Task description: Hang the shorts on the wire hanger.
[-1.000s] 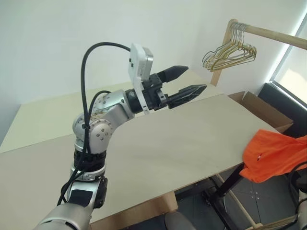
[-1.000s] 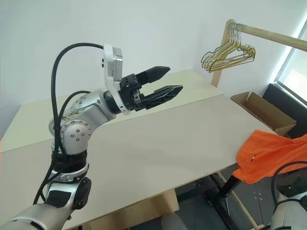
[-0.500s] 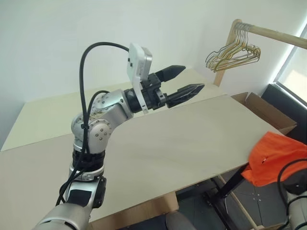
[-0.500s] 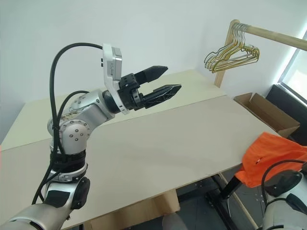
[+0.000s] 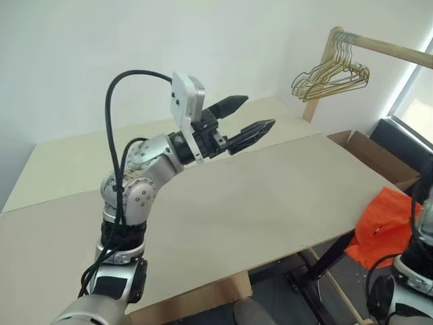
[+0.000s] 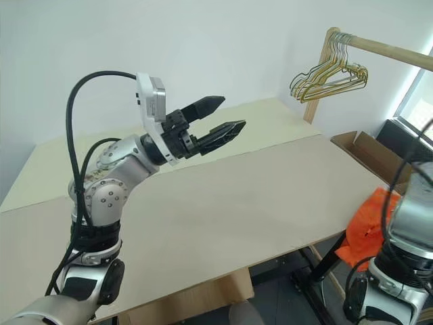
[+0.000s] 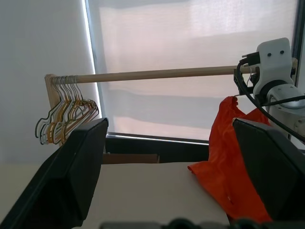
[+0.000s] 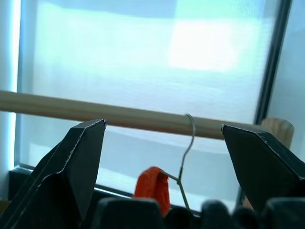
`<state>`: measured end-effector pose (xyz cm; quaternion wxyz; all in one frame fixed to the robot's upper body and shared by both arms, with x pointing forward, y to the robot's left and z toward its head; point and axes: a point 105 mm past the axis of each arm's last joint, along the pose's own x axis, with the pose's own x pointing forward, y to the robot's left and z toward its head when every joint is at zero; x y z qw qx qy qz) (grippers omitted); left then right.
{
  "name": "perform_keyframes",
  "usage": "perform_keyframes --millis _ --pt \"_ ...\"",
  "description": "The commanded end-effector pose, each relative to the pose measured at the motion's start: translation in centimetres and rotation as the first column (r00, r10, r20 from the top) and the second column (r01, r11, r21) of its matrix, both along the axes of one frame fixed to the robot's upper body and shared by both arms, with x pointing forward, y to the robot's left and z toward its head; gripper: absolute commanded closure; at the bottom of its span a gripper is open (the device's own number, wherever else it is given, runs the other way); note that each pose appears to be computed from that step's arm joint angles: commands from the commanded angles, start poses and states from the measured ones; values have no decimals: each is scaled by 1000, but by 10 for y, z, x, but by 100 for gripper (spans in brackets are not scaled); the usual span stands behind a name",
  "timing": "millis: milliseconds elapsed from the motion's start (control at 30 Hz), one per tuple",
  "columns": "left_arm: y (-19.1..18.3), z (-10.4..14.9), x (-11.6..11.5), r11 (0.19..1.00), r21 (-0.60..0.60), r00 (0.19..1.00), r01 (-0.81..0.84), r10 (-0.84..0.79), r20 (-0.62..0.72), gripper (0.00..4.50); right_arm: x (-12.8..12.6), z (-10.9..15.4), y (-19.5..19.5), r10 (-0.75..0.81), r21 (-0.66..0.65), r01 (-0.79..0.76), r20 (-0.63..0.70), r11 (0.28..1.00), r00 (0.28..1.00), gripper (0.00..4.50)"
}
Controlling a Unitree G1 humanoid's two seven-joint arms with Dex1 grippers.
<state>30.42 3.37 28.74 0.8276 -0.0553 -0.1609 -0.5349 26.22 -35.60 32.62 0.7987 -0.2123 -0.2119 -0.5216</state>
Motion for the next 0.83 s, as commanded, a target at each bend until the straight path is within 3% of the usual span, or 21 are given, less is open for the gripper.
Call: perform_keyframes --millis 33,100,200,400,467,567,667,833 --pt "14 9 -5 998 -10 995 -56 56 77 0 31 23 70 406 -150 -396 39 906 913 1" --pt "21 1 -1 995 16 994 -94 93 56 0 48 18 103 612 -134 -607 -3 783 791 1" --pt "33 -14 0 986 73 988 -149 146 55 0 60 -2 153 859 -54 -872 -157 486 488 1" --pt "58 -43 -12 958 202 977 -206 189 98 0 49 -51 197 916 131 -990 -401 60 2 1" --pt "65 -51 -16 948 246 979 -202 186 86 0 46 -67 201 886 210 -978 -449 -15 -110 1" --pt "74 -60 -23 939 301 986 -168 157 63 0 41 -80 204 851 277 -957 -478 -90 -218 1" --pt "82 -66 -27 917 364 987 -162 147 69 0 37 -92 206 813 324 -938 -508 -127 -285 1" --pt "90 -75 -27 895 410 984 -175 170 48 0 32 -103 209 785 361 -919 -519 -158 -339 1"
